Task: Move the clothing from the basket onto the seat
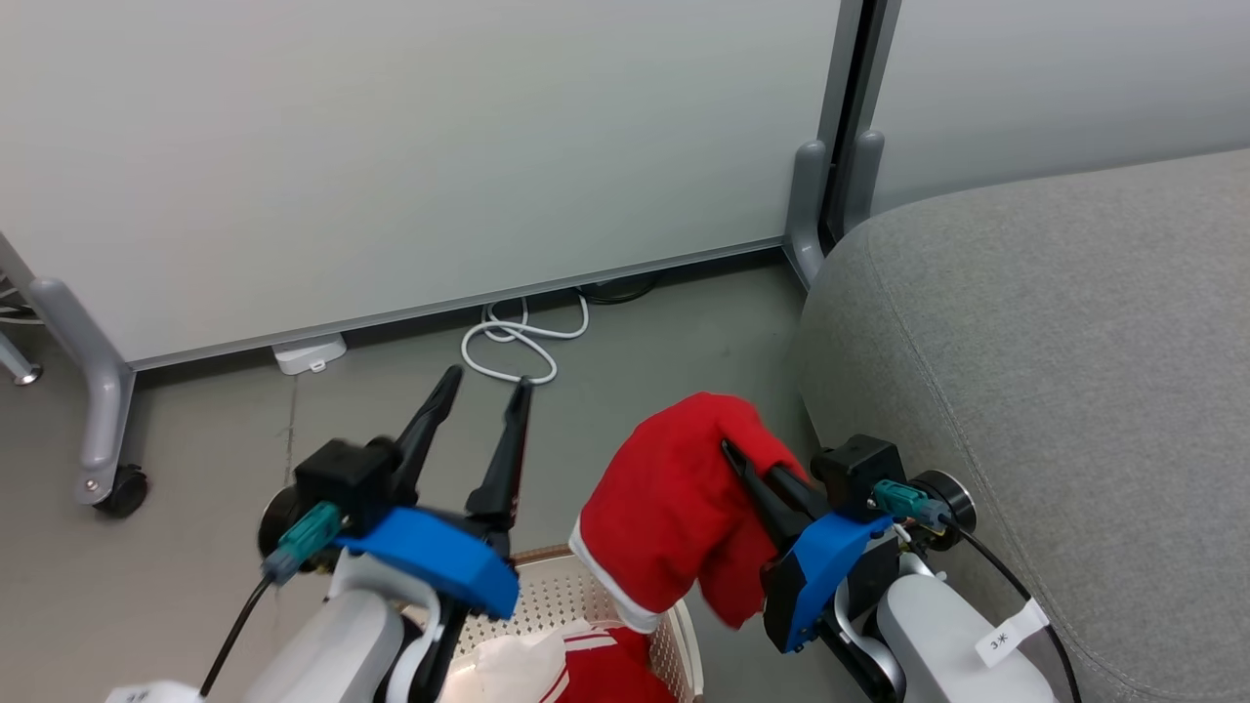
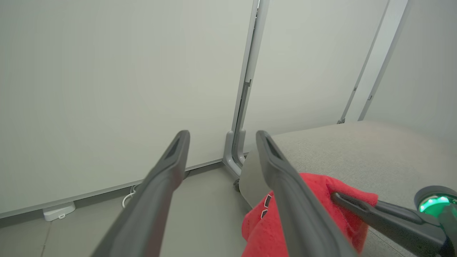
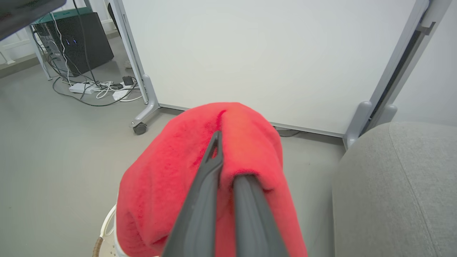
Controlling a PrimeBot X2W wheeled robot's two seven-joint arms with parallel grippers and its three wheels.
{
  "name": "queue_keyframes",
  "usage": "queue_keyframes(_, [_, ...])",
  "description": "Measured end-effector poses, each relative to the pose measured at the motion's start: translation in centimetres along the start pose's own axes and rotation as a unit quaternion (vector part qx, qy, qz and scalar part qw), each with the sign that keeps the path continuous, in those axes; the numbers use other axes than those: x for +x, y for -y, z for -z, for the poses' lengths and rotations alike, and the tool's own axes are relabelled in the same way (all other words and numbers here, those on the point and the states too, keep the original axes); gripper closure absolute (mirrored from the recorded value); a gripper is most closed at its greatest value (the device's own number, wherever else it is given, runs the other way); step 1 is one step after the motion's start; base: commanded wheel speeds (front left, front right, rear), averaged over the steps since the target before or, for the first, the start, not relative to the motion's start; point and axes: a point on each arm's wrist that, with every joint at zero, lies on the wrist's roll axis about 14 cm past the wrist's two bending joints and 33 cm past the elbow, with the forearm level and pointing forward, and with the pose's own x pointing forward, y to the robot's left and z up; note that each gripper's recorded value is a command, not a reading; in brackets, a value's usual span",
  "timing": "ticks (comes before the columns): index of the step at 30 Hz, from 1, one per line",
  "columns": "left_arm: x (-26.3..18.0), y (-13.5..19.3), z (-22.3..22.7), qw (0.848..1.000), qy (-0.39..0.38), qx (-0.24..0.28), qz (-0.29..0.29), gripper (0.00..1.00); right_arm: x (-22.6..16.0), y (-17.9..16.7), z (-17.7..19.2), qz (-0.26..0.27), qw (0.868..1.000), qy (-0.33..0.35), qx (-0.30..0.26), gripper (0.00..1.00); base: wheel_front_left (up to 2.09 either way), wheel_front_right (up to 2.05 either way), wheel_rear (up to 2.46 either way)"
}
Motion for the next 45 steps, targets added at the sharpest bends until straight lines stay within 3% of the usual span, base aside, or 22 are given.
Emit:
queue_keyframes(13, [-1.7,-1.3,2.9,1.0,-0.021,-0.001,-0.008,0.0,-2.0,2.9,-0.6,0.048,0.999,0.013,0.005,1.0,0.0,0.0,0.0])
queue_keyframes(34, [3.7,7.5,7.5,0.987,-0.065,-0.021,0.148,0.0,-11.0,10.8,2.0,0.213,0.977,-0.012,0.027,1.0,0.0,0.0,0.0])
queue_keyframes(45, [4.4,8.0,9.1,0.983,-0.081,-0.03,0.164,0.0,-11.6,11.9,2.7,0.234,0.972,-0.02,0.03,1.0,0.0,0.0,0.0])
